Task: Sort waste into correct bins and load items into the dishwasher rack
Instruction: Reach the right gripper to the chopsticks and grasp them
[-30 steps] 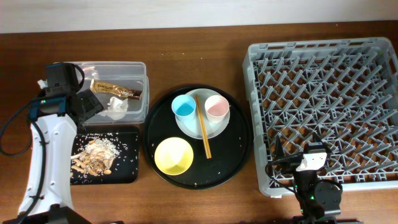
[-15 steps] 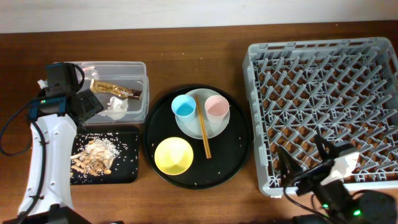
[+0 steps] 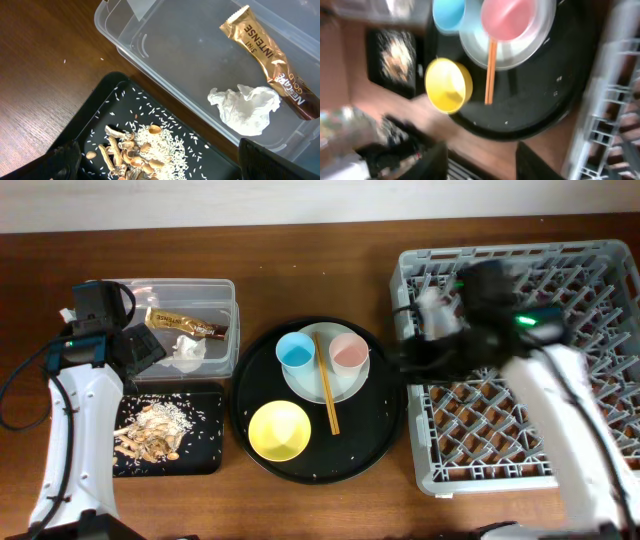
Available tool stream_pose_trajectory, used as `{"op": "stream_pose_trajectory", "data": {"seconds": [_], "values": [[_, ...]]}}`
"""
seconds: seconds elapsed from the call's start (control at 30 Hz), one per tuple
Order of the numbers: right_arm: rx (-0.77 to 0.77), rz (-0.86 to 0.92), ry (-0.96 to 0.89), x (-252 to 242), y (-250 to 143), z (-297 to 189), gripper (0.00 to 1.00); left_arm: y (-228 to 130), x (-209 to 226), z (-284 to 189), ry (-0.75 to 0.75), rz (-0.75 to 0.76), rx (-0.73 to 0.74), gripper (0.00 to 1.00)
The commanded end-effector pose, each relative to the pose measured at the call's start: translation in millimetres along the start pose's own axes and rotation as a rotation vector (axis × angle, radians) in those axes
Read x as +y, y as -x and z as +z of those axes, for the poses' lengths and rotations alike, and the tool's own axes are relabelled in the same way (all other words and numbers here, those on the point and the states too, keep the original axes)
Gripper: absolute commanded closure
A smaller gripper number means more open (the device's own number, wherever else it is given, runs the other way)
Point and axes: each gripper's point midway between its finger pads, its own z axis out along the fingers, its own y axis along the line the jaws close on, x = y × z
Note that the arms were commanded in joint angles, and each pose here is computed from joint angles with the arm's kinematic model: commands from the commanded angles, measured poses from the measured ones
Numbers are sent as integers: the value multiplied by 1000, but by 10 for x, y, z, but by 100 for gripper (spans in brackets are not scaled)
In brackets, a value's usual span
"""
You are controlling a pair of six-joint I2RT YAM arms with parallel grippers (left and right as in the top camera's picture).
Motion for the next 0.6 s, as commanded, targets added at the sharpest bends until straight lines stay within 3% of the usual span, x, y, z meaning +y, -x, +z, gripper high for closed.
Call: {"op": "stream_pose_trajectory", "data": {"seconds": [0.0,0.2,0.37,0.57], "values": [[102,-70,-156,-33,-26,469,61,72,17,-81,-4,-3,-30,1],[192,-38,-276,-81,-72,1082,60,72,17,-81,-4,-3,-30,1],[153,-92,-450,-135,-129,1154,60,72,17,-81,-4,-3,-30,1],[142,-130,-503,-112,-172,1185,65,72,17,-81,-4,-3,-30,1]]}}
